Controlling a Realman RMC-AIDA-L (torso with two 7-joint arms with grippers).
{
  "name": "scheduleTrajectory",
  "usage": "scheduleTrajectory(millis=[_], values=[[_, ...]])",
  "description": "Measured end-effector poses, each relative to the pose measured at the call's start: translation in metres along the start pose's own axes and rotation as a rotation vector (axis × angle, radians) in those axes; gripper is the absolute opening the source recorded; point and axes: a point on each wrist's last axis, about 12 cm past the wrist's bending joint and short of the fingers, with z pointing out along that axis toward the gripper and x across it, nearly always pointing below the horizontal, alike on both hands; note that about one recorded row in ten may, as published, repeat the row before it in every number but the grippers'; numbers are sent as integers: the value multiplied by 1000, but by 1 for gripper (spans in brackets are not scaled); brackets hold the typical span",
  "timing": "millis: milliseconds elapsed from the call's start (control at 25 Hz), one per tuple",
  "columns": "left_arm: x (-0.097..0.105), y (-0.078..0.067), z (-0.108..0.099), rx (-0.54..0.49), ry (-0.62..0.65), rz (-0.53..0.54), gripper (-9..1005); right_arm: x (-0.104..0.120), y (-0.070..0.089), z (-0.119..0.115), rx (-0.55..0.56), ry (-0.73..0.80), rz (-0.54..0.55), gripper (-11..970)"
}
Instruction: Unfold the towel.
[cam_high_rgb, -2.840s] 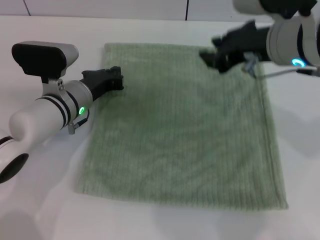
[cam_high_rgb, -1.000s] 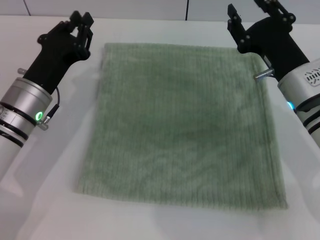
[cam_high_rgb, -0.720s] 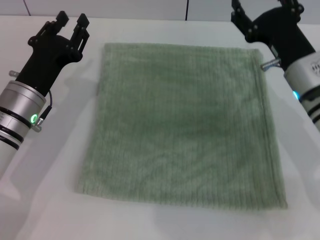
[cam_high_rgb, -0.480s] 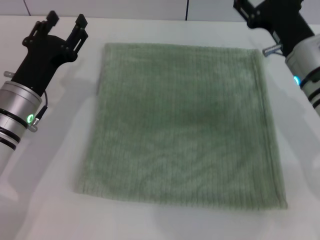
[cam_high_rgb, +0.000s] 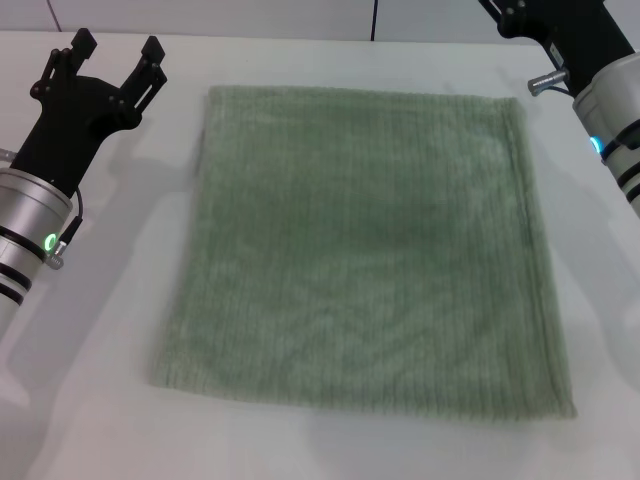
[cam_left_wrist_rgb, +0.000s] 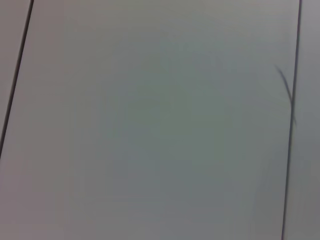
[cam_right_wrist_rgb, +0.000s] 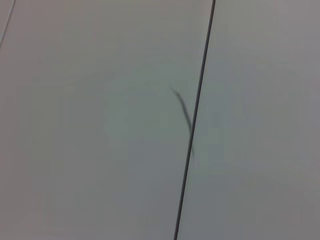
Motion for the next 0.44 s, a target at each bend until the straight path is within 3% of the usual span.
scheduleTrajectory(millis=[440], values=[[2,4,-3,-13,16,5,859,5,1,-6,-4,19,-2,785]])
